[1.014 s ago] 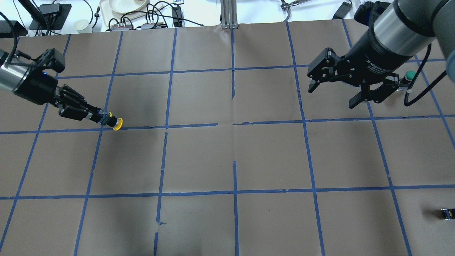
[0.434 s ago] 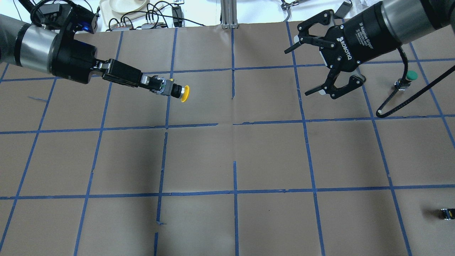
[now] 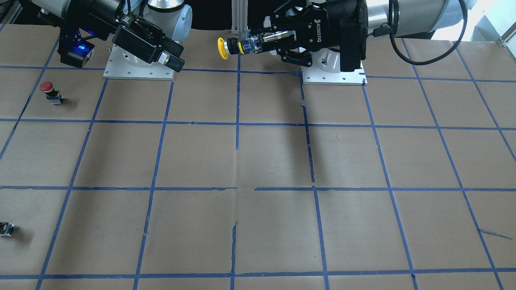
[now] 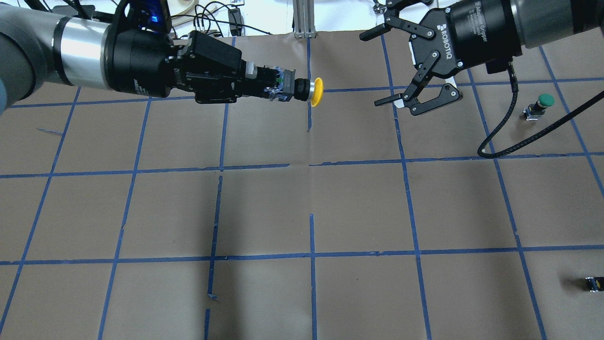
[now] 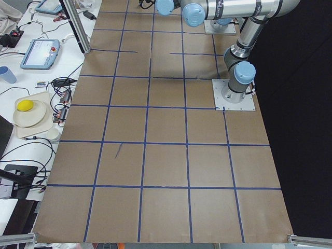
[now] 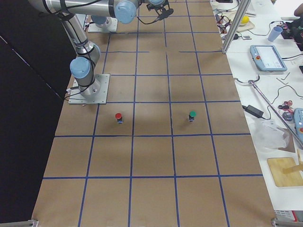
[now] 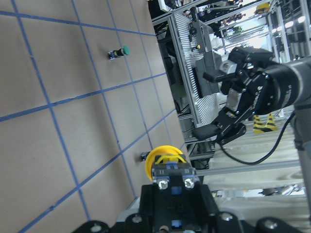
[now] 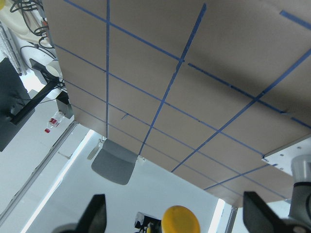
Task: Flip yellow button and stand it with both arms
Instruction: 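Close the right gripper on the yellow cap while the left gripper holds the body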
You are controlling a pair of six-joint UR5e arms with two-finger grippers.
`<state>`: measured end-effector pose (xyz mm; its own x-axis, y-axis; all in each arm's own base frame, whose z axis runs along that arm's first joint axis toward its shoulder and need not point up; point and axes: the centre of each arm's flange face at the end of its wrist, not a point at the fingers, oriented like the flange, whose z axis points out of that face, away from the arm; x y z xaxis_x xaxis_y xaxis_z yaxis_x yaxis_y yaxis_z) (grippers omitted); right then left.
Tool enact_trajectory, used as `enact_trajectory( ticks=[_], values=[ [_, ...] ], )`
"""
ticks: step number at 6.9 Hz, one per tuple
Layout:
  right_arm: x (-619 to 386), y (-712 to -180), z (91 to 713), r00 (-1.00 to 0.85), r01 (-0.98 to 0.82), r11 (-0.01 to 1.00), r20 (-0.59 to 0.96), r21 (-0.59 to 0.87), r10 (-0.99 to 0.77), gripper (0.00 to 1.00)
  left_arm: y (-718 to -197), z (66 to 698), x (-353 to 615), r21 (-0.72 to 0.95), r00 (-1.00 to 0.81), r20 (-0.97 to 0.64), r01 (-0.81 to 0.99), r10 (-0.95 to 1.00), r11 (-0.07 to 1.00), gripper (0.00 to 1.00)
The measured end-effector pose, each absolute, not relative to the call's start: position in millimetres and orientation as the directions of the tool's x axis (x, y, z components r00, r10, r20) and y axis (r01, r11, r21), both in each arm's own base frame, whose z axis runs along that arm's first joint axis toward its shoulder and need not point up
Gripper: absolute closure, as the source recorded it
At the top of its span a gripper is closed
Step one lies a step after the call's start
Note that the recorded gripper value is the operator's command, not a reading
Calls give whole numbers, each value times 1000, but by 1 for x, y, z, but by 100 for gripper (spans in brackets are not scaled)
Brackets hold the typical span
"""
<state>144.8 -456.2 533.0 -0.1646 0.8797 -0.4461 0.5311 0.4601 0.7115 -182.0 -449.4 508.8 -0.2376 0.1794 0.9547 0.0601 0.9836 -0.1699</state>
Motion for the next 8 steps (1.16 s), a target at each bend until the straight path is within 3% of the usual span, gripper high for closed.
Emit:
enact_trajectory(
  ticks=[8],
  values=[
    [169,-424,562,-57,463,343,-359,817,931,1,-447,520,-197,-94,-111,990,-15,92,995,98]
  ],
)
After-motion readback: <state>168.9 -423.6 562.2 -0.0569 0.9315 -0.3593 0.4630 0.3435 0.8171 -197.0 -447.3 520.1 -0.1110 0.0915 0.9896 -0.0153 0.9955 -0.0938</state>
